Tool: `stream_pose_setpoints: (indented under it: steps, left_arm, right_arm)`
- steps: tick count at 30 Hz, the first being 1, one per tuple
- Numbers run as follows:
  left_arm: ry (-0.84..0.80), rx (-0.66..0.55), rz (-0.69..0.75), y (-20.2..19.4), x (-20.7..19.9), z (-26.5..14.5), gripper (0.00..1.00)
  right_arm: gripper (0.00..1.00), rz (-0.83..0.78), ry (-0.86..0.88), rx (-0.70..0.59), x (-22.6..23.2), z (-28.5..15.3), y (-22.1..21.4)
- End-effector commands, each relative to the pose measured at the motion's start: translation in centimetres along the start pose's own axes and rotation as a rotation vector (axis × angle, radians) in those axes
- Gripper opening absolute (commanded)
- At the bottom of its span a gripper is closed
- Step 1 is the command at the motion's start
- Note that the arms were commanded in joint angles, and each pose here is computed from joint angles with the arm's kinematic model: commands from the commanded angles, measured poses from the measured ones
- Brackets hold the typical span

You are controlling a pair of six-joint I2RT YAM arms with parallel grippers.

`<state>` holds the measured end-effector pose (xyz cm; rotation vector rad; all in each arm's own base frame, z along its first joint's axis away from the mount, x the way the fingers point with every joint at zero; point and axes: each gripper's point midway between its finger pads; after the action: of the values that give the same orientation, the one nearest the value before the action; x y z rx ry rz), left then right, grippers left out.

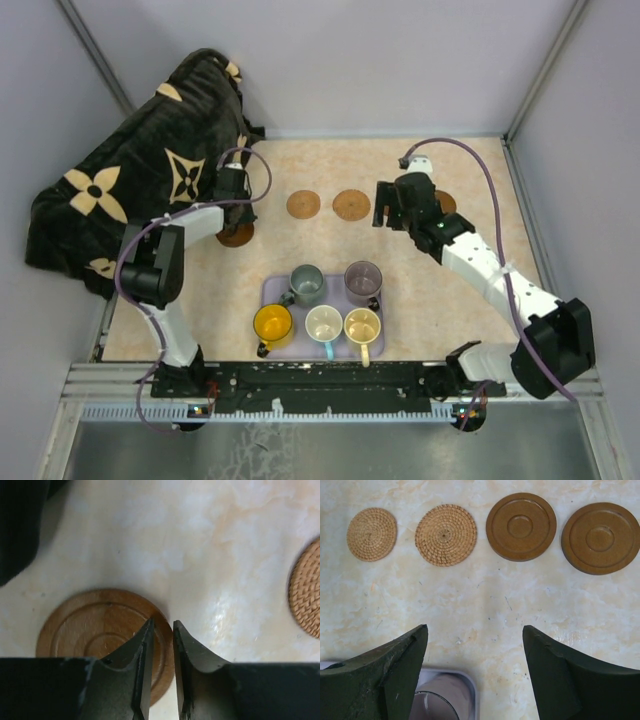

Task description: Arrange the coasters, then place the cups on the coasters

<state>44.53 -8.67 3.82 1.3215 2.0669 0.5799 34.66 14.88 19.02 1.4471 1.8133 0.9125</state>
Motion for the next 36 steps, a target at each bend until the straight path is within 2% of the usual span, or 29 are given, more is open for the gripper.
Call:
stream_pose_setpoints:
  steps: [1,8,12,18,26,36]
  left_arm:
    - [-0.038,-0.014,0.032,1.8,-1.6,1.1,0.29]
    - [-0.119,-0.077,0.048,4.7,-3.6,-1.5,0.34]
    - [-0.141,-0.089,0.032,4.2,-3.0,-4.0,0.35]
    - [-0.035,-0.1,0.003,2.1,1.0,-6.5,0.35]
    - [0.091,-0.037,-0.023,-1.6,5.3,-6.6,0.4]
    - [0.229,-0.021,-0.048,-2.5,9.6,-6.8,0.39]
  right_arm:
    - [0.78,0.016,-0.009,-0.051,-0.3,-1.5,0.9]
    - [0.78,0.042,0.009,-0.058,-0.2,-2.4,0.8]
    - [0.78,0.071,0.034,-0.076,0.1,-3.4,1.1]
    - [0.77,0.081,0.037,-0.096,-0.3,-4.7,0.8]
    - [0.78,0.08,-0.016,-0.082,-1.7,-5.7,-0.4]
    - [0.78,0.071,-0.062,-0.071,-2.7,-5.9,-1.3]
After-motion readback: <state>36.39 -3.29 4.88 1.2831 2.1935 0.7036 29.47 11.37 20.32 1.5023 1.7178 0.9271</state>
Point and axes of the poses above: each gripper's point midway between its finger pads, its own z axis out along the fingers, its own x axis along the line the jaws close on, y = z × x, and after that the axes turned 14 degrees about -z, right-handed
